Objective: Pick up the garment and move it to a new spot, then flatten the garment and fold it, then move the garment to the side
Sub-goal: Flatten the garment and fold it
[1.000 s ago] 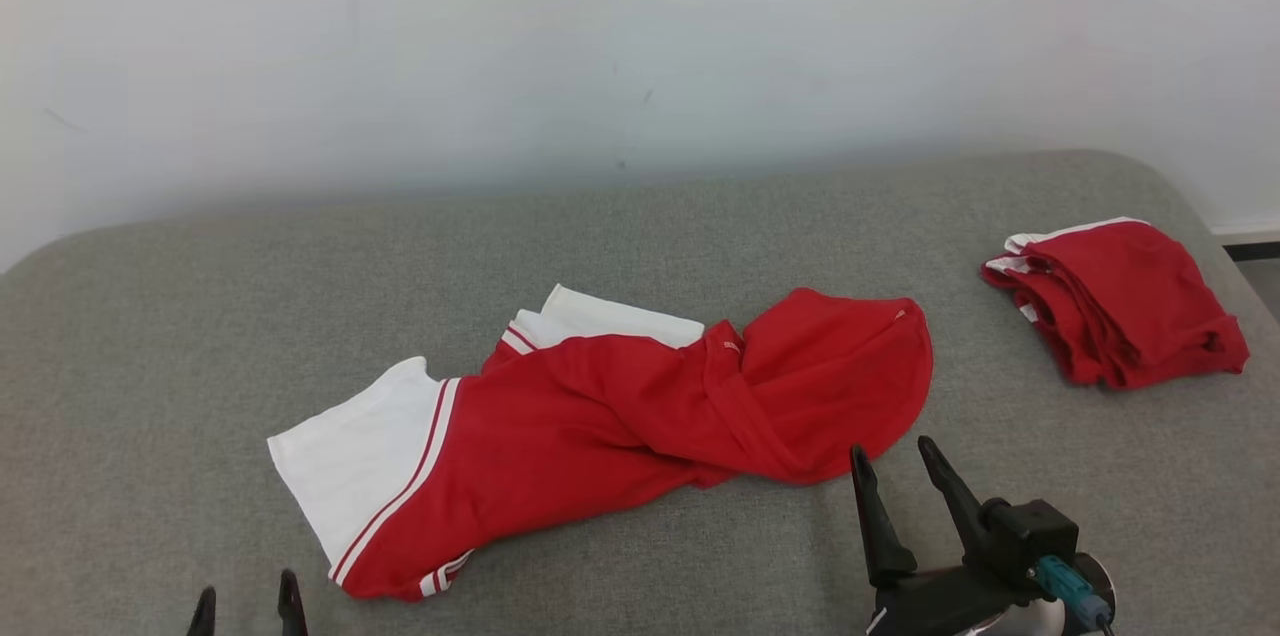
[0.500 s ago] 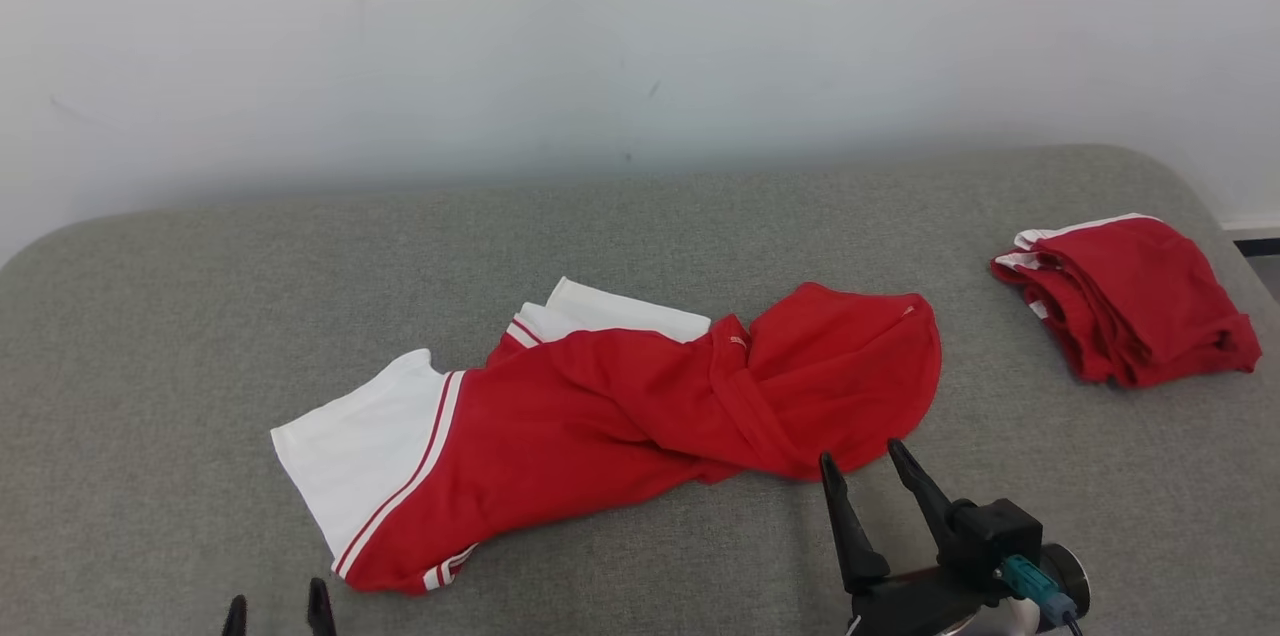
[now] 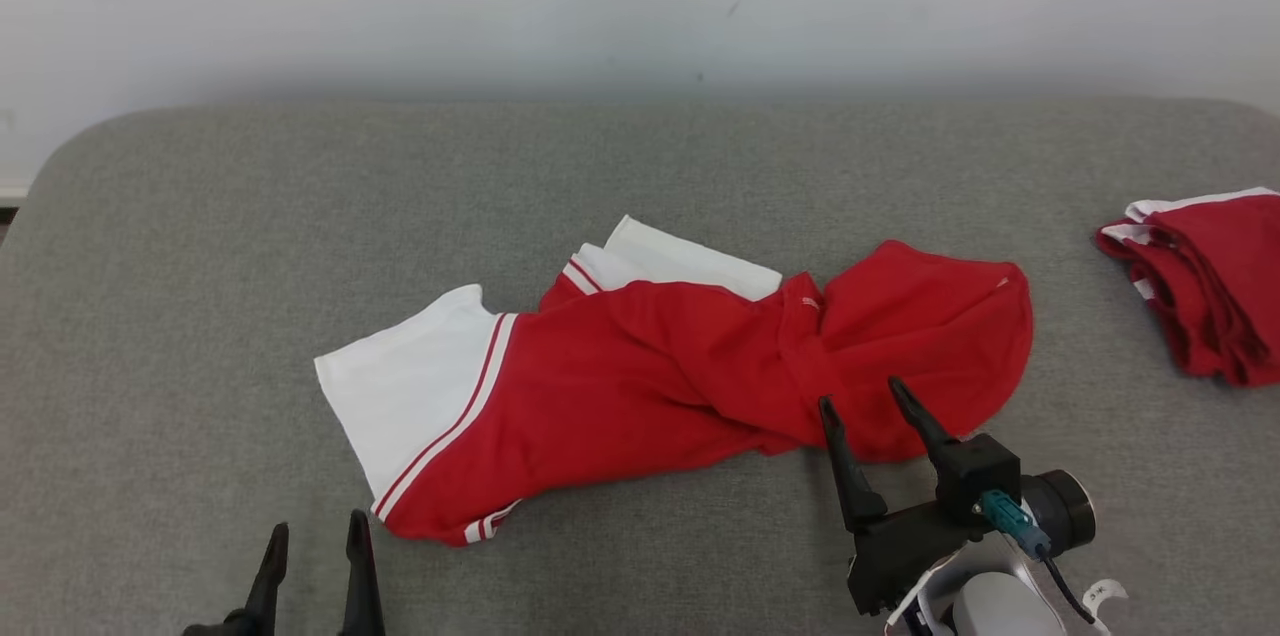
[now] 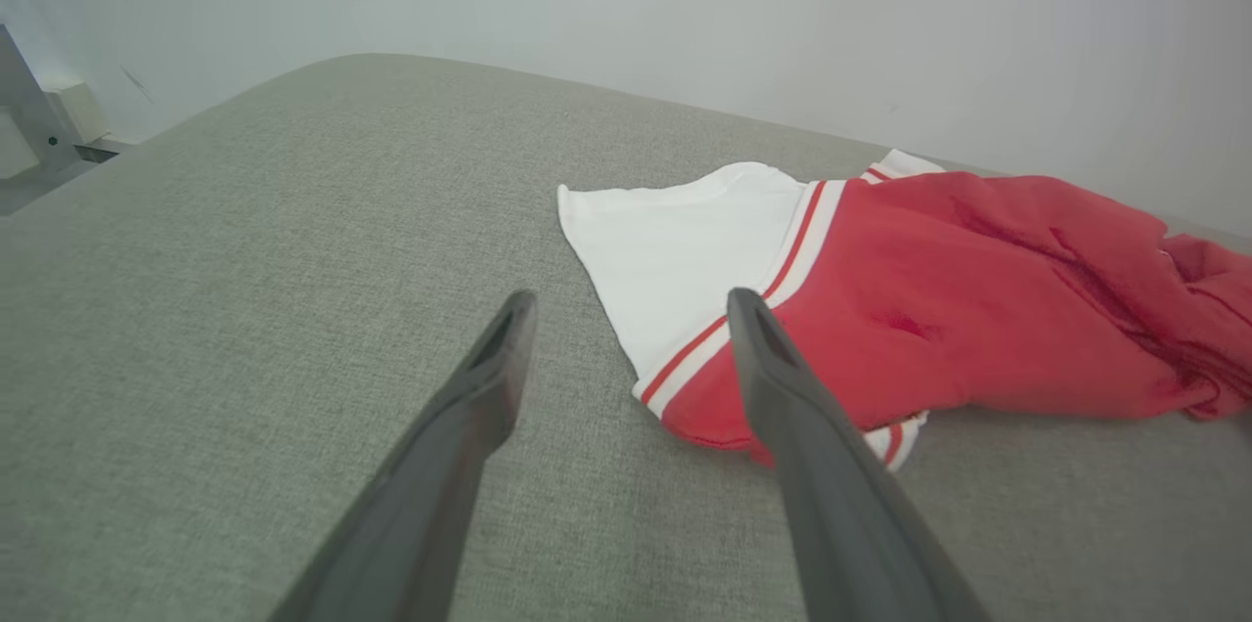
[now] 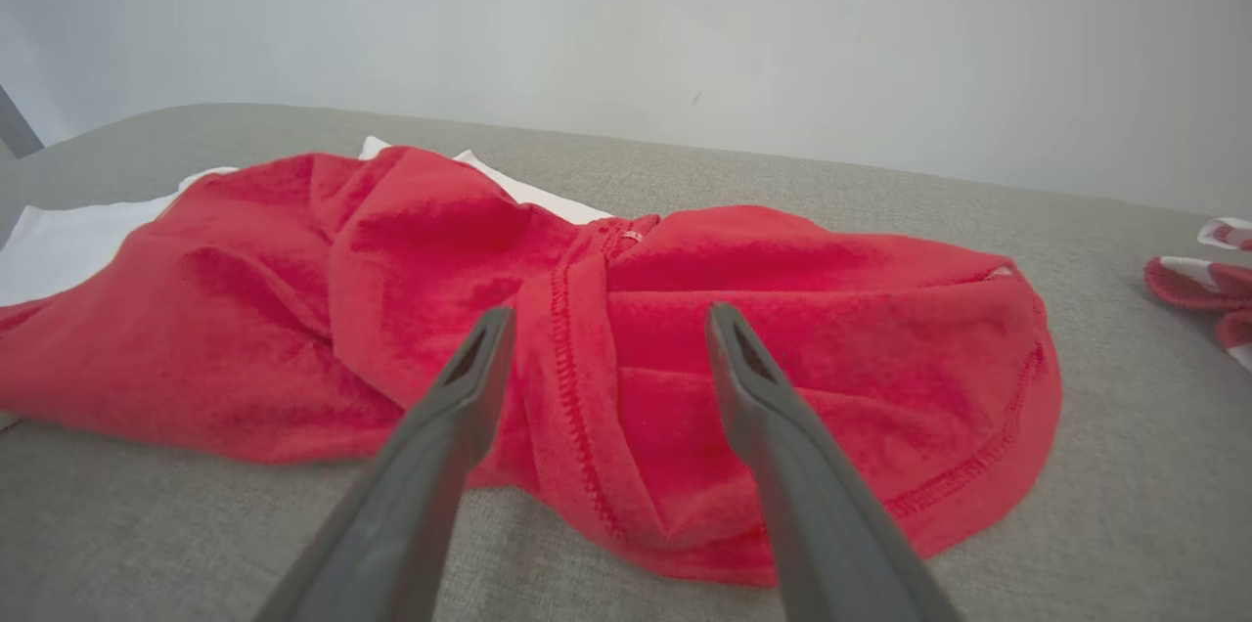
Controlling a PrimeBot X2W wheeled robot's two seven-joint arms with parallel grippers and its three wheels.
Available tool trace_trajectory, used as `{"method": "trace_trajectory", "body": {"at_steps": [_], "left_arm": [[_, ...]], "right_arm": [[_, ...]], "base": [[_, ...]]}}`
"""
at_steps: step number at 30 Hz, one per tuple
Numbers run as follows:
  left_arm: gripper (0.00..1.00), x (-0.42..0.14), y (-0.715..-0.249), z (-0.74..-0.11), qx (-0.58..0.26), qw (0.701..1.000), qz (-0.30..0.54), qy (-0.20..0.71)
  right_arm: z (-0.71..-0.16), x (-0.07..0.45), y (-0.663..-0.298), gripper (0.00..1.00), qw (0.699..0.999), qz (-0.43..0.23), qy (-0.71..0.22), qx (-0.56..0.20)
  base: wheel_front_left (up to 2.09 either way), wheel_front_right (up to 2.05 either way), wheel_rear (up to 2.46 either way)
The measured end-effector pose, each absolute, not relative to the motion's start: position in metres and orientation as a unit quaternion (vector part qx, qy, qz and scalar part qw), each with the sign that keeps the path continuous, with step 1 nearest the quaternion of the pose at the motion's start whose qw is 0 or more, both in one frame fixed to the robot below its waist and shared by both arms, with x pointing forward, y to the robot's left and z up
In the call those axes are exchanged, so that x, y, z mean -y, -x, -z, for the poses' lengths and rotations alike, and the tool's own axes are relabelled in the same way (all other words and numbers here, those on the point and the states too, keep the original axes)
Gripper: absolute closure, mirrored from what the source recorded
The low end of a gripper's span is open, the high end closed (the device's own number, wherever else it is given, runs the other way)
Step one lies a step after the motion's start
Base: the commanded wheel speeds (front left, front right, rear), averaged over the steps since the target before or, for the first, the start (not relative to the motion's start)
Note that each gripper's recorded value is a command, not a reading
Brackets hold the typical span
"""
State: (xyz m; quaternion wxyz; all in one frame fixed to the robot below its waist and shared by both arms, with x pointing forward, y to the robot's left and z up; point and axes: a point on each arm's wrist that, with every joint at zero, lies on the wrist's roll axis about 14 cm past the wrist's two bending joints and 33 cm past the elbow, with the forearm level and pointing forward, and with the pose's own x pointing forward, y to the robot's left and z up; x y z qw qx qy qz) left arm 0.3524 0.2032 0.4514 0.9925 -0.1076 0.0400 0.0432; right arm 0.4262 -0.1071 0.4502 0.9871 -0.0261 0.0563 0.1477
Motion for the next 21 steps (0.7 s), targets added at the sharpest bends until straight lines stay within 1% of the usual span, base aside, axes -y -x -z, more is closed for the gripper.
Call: {"method": "trace_trajectory", "body": {"at_steps": [10,15,21], "left_arm": [[0.0,-0.215,-0.354,-0.438,-0.059,0.99,-0.064,0.113],[0.0,-0.216,-0.355,-0.435,-0.064,0.989,-0.067,0.116],[0.0,-0.215,-0.358,-0.435,-0.063,0.989,-0.063,0.117]], "right_arm": [[-0.413,0.091,-0.438,0.0,0.976,-0.18,0.072,-0.102],[-0.404,0.098,-0.44,0.0,0.975,-0.173,0.083,-0.114],[-0.406,0.109,-0.443,0.0,0.977,-0.158,0.09,-0.112]], "base": [[0.0,0.0,0.0],[0.0,0.0,0.0],[0.0,0.0,0.0]]}}
